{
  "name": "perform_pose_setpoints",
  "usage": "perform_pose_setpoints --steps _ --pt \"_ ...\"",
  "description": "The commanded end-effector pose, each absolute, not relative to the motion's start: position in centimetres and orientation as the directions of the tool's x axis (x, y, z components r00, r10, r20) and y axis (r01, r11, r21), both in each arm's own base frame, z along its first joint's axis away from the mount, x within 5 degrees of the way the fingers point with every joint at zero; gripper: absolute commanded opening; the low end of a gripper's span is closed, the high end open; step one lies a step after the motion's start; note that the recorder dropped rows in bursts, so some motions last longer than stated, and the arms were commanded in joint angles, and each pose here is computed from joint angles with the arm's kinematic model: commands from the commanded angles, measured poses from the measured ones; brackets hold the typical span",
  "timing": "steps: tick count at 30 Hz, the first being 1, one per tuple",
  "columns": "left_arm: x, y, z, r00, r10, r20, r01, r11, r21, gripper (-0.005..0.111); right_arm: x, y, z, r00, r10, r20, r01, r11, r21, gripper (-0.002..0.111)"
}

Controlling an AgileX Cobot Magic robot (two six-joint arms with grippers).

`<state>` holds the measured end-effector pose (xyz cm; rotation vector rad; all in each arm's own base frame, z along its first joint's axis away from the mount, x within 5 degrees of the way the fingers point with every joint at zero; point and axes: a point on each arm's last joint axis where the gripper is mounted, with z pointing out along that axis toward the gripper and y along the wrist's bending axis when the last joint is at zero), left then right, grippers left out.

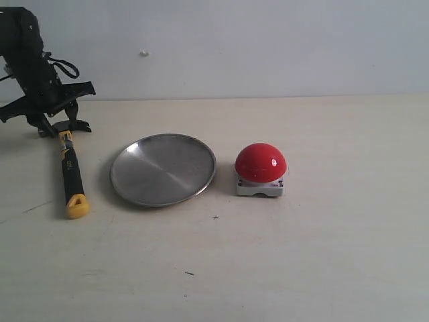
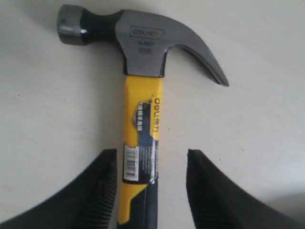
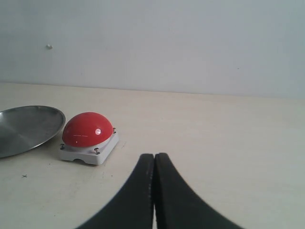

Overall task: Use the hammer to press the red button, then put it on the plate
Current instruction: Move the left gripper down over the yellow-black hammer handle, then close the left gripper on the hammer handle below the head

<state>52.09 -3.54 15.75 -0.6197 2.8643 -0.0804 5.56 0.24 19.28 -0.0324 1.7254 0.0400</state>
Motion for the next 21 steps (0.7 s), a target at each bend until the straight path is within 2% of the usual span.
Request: perform_pose_setpoints --steps 1,10,21 --pt "52.3 -2.3 16.1 -0.877 -0.433 -0.21 -0.423 0.902 -0.09 0.046 5.5 0.2 19.2 -0.15 0.0 -0.989 -0.041 0.999 0.006 0.0" --pt "52.4 -2.7 12.6 -0.901 -0.418 -0.119 -0.402 0.905 -0.138 0.046 5.5 0.2 19.2 -0.15 0.0 -0.989 -0.041 0.999 0.006 0.0" --pt "52.5 -2.2 11.9 -0.903 -0.416 -0.11 -0.403 0.907 -0.126 0.046 5.5 0.2 19.2 -0.15 0.0 -0.989 -0.041 0.999 0.006 0.0"
